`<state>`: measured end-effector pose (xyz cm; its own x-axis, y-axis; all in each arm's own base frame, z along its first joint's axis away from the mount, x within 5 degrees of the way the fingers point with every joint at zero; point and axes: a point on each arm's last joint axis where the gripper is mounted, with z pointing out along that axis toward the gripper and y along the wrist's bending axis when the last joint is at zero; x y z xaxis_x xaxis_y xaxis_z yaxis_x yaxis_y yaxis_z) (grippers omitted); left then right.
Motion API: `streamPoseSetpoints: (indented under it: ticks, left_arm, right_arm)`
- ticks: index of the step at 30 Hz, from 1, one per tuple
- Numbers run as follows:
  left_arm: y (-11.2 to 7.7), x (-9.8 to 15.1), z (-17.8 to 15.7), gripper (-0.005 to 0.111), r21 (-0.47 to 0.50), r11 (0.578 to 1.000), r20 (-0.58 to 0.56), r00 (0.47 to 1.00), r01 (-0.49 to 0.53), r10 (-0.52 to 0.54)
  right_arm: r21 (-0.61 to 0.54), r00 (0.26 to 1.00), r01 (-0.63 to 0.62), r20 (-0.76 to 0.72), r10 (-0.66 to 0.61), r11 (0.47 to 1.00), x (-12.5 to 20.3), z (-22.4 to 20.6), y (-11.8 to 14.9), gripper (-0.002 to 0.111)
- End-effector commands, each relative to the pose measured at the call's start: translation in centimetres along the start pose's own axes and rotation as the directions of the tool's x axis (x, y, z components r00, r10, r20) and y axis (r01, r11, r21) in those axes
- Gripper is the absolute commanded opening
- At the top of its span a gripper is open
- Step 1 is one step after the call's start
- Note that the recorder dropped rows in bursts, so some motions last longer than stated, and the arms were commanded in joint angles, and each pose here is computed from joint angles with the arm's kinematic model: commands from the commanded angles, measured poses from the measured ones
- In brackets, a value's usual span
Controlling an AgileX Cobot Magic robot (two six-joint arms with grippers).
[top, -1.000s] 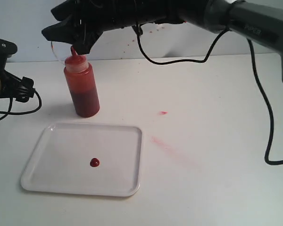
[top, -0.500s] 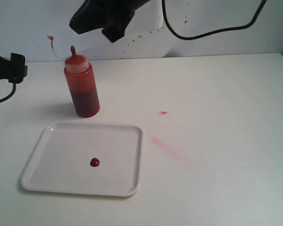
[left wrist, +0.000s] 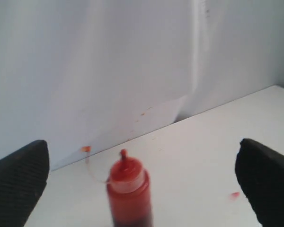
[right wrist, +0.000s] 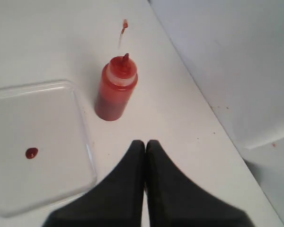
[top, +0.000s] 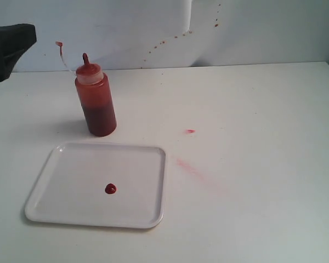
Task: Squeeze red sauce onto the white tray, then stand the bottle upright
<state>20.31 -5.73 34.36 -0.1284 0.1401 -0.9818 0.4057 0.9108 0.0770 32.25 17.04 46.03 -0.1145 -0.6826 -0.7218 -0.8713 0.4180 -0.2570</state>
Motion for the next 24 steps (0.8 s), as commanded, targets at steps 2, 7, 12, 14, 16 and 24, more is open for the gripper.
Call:
streamPoseSetpoints:
  ticks: [2,7,12,14,16,24]
  left_arm:
    - [-1.6,-0.8,-1.6,0.104,0.146,0.989,0.057,0.998,-0.013,0.004]
    - [-2.8,-0.8,-1.9,0.104,0.277,0.961,0.055,0.998,0.001,-0.016]
    - [-3.9,-0.8,-2.3,0.104,0.393,0.919,0.054,0.998,-0.003,-0.02]
    - [-4.0,-0.8,-2.3,0.104,0.414,0.91,0.042,0.998,0.023,-0.045]
    - [-4.0,-0.8,-2.3,0.104,0.417,0.908,0.032,0.997,0.047,-0.067]
    - [-4.4,-0.8,-2.5,0.045,0.456,0.885,0.009,0.994,0.092,-0.108]
  right_arm:
    - [0.081,0.993,-0.108,0.063,0.103,0.991,-0.5,-5.7,1.3,0.0]
    - [0.187,0.978,-0.192,0.115,0.172,0.964,0.5,-8.8,2.9,0.0]
    - [0.27,0.959,-0.223,0.231,0.161,0.937,2.5,-11.3,5.5,0.0]
    - [0.312,0.944,-0.248,0.292,0.156,0.917,3.7,-11.7,6.4,0.0]
    - [0.345,0.92,-0.285,0.359,0.154,0.894,5.2,-11.7,7.4,0.0]
    - [0.407,0.837,-0.434,0.511,0.193,0.803,11.9,-9.3,10.4,0.0]
